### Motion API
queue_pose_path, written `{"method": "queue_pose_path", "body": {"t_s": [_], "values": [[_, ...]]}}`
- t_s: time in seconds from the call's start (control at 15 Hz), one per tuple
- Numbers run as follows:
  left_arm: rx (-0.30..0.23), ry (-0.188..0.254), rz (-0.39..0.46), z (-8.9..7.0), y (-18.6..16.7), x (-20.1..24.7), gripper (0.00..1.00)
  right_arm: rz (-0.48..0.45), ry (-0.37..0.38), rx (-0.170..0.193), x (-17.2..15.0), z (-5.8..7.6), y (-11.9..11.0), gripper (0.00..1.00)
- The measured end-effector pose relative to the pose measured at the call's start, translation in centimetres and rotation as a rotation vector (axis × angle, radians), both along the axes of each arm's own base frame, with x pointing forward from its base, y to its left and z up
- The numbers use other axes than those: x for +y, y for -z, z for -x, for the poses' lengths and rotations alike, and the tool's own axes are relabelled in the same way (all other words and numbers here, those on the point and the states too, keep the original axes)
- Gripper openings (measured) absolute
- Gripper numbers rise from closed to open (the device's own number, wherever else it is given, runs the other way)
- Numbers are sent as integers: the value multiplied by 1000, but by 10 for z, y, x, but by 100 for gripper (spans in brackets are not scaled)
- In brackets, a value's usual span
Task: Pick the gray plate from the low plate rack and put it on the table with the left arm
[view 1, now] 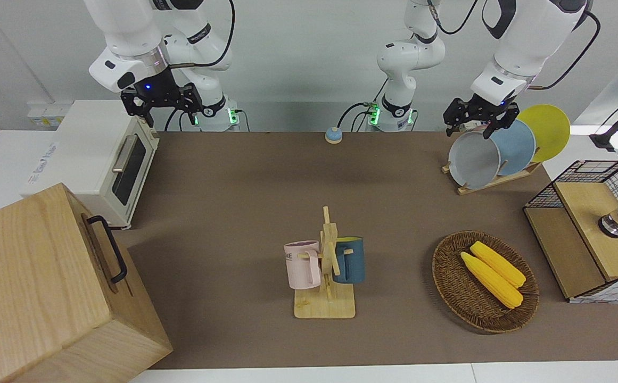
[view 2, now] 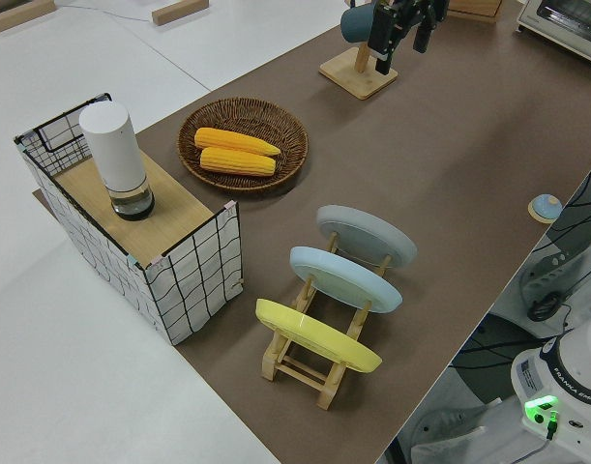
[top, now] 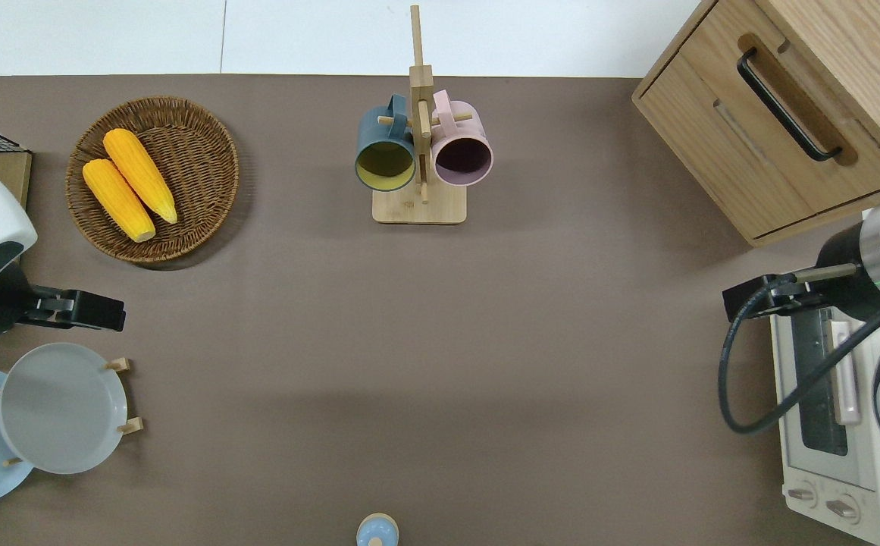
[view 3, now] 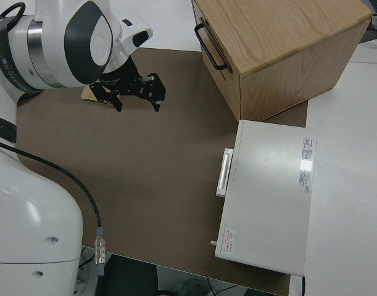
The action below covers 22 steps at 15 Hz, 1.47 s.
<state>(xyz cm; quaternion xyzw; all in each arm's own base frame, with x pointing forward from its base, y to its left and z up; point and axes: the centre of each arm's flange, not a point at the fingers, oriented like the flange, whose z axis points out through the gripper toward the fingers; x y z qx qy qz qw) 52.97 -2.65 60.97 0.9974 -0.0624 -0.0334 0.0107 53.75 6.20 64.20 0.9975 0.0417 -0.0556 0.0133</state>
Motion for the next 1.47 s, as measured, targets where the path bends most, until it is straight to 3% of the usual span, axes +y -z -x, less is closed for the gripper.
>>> {"method": "queue_pose_path", "body": {"t_s": [0.67, 1.0, 1.47], "values": [[3, -5, -13, 0, 0, 3, 100, 0, 0, 0, 0, 0, 0, 99], [34, -20, -40, 4, 3, 13, 100, 0, 0, 0, 0, 0, 0, 99], [66, -89, -75, 17, 6, 49, 100, 0, 0, 0, 0, 0, 0, 99]]}}
